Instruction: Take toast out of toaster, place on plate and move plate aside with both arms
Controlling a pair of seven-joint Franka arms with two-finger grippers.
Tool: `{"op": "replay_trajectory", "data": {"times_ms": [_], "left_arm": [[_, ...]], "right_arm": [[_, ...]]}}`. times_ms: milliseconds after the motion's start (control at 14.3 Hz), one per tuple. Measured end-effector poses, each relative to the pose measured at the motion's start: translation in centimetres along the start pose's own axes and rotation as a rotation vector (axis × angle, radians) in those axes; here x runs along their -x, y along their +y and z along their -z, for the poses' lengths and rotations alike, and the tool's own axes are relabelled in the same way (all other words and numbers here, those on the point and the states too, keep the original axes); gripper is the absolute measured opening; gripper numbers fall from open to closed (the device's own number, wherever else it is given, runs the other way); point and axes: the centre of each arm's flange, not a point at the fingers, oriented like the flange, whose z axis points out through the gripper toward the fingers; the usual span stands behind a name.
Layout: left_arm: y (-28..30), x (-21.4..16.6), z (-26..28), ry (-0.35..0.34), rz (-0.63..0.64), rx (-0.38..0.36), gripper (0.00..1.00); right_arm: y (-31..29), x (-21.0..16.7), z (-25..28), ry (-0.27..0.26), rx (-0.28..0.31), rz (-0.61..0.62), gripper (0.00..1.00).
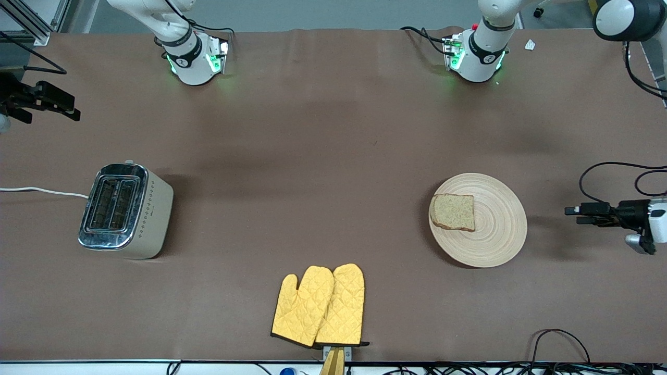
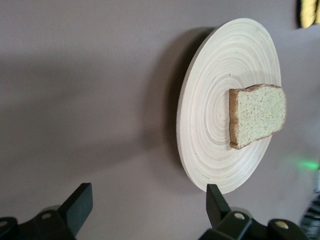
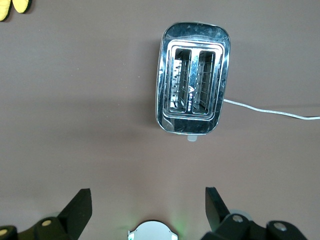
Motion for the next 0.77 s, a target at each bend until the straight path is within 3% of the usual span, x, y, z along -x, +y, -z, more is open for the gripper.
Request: {"op": "replay_trajectory", "data": {"times_ms": [280, 490, 770], "left_arm": [[17.0, -4.5, 6.6, -0.032, -0.039, -0.263, 1.00], [26.2, -3.9, 9.8, -0.022, -0.009, -0.350, 1.00], [36.0, -3.1, 10.0, -0.024, 0.064, -0.437, 1.00]], "right_arm": [[0.0, 0.0, 0.0, 0.000, 0.000, 0.000, 1.00], [0.0, 0.0, 0.0, 0.000, 0.000, 0.000, 1.00], [0.0, 0.0, 0.0, 0.000, 0.000, -0.001, 1.00]]}}
